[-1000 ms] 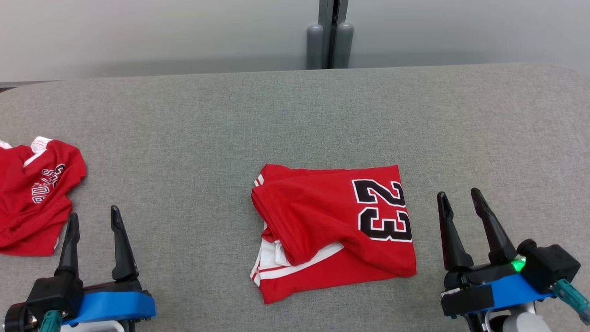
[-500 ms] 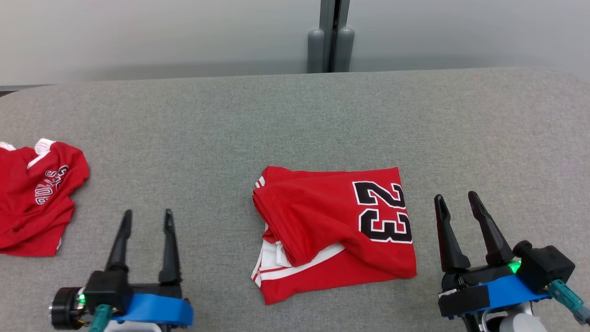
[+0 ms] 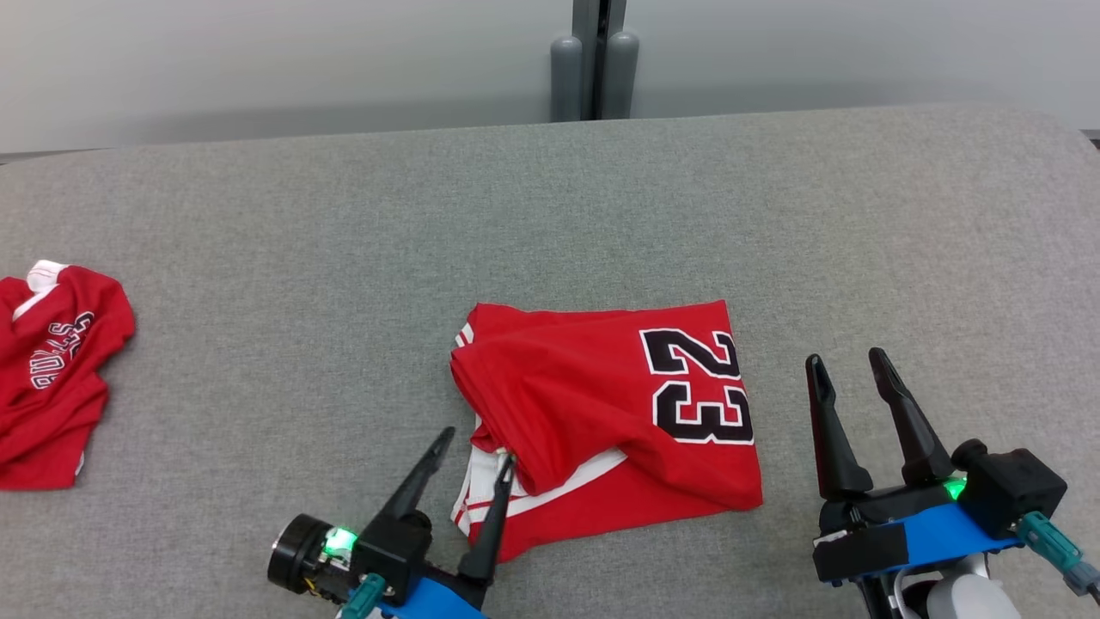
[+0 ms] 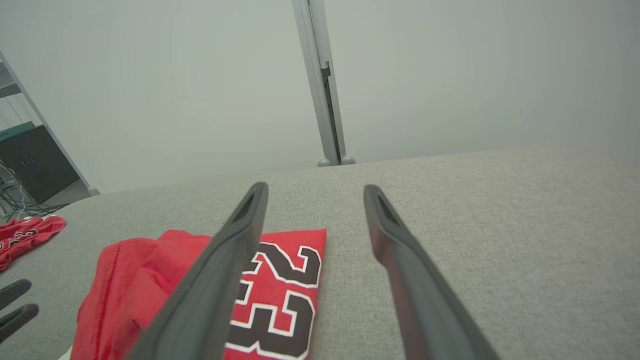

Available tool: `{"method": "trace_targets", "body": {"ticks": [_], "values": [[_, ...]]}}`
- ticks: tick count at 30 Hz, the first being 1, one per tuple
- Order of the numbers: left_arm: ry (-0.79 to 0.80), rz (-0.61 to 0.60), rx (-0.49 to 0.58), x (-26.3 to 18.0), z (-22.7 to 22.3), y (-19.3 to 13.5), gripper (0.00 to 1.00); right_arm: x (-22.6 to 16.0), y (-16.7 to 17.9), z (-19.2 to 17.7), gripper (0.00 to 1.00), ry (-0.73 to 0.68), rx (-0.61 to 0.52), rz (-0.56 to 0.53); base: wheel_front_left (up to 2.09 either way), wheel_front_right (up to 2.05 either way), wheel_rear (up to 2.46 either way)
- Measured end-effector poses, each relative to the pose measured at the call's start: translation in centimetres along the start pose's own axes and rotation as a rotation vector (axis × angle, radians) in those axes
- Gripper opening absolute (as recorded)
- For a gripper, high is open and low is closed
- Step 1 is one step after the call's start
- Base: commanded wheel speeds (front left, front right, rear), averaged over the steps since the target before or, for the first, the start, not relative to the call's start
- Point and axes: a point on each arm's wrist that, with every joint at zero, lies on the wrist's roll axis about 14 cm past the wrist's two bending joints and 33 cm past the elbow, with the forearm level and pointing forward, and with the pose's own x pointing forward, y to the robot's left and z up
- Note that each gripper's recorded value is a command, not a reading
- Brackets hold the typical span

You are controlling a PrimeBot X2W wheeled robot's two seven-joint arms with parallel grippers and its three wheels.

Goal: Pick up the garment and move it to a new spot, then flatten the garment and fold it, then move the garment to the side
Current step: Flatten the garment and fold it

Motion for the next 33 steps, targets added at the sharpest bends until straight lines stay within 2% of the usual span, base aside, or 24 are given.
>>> {"method": "trace_targets", "body": {"ticks": [10,19,20,21,22,23,33], "values": [[0.13,-0.174,-0.01,0.4,-3.9,-4.2,1.0,0.2,-0.8,-0.2,1.0,0.004,0.005,-0.024,0.0,0.0,0.0],[0.164,-0.204,-0.024,1.7,-4.8,-4.5,1.0,0.2,-1.4,-0.4,1.0,0.011,0.005,-0.041,0.0,0.0,0.0],[0.164,-0.204,-0.024,1.7,-4.8,-4.5,0.72,0.2,-1.4,-0.4,1.0,0.011,0.005,-0.041,0.0,0.0,0.0],[0.168,-0.202,-0.029,1.8,-4.9,-4.5,0.4,0.2,-1.5,-0.5,1.0,0.012,0.005,-0.043,0.0,0.0,0.0],[0.163,-0.199,-0.034,2.1,-4.7,-4.3,0.24,0.2,-1.5,-0.5,1.0,0.013,0.005,-0.044,0.0,0.0,0.0],[0.153,-0.192,-0.043,2.4,-4.4,-4.2,0.0,0.2,-1.5,-0.5,1.0,0.013,0.005,-0.045,0.0,0.0,0.0],[0.114,-0.16,-0.056,2.1,-3.1,-3.3,0.0,0.1,-1.4,-0.6,1.0,0.018,0.012,-0.042,0.0,0.0,0.0]]}}
